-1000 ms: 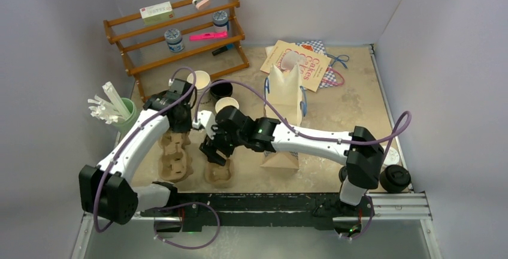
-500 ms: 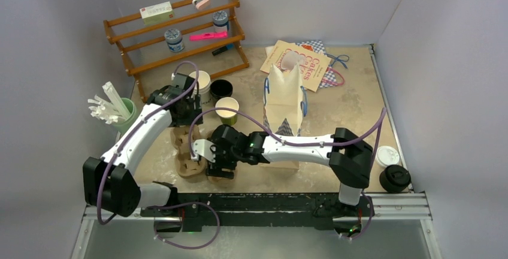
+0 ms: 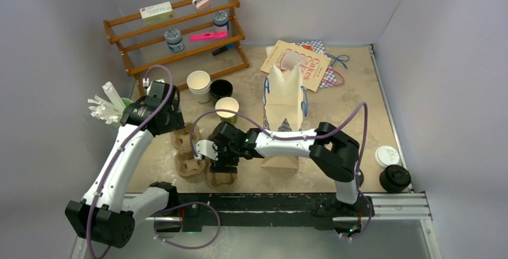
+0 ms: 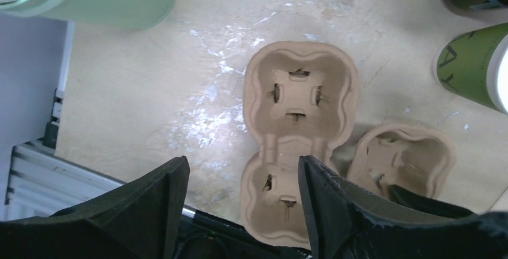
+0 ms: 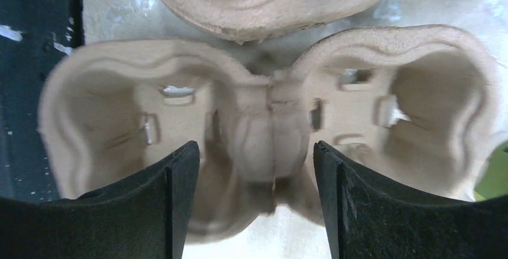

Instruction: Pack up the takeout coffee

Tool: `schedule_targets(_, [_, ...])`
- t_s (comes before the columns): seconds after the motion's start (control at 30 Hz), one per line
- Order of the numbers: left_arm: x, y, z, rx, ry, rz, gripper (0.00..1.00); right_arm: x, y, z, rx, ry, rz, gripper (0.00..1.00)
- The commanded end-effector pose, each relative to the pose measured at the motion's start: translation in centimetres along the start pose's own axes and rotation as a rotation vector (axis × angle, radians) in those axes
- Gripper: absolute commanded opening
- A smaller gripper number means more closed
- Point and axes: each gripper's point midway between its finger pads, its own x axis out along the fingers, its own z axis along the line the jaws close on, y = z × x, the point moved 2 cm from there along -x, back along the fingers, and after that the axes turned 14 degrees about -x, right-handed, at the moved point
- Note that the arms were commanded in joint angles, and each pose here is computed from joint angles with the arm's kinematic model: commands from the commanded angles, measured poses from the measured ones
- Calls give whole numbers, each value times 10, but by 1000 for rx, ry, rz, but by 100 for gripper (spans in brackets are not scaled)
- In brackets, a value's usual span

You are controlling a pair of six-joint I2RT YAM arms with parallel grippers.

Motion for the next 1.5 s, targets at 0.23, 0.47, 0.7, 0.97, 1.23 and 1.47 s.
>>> schedule_targets(0.23, [-24, -2, 28, -31, -43, -74, 69, 15, -7, -21, -60, 9, 16, 54])
schedule_targets(0.47, [-28, -3, 27, -29, -16, -82, 69, -20, -29, -31, -61, 65, -21, 37])
schedule_targets(0.7, [-27, -1, 19, -37, 28, -70, 69, -94, -64, -26, -26, 152, -166, 40])
schedule_targets(0.97, [-31, -7, -1, -38, 127, -56, 68, -211, -121, -34, -38, 311, -365, 41])
schedule_targets(1.23, [-55, -18, -55, -89, 418, -11, 63, -316, -129, -53, -70, 591, -399, 41])
schedule_targets(1.47, [-87, -44, -109, -138, 690, -11, 58, -377, -66, -82, 60, 833, -343, 36])
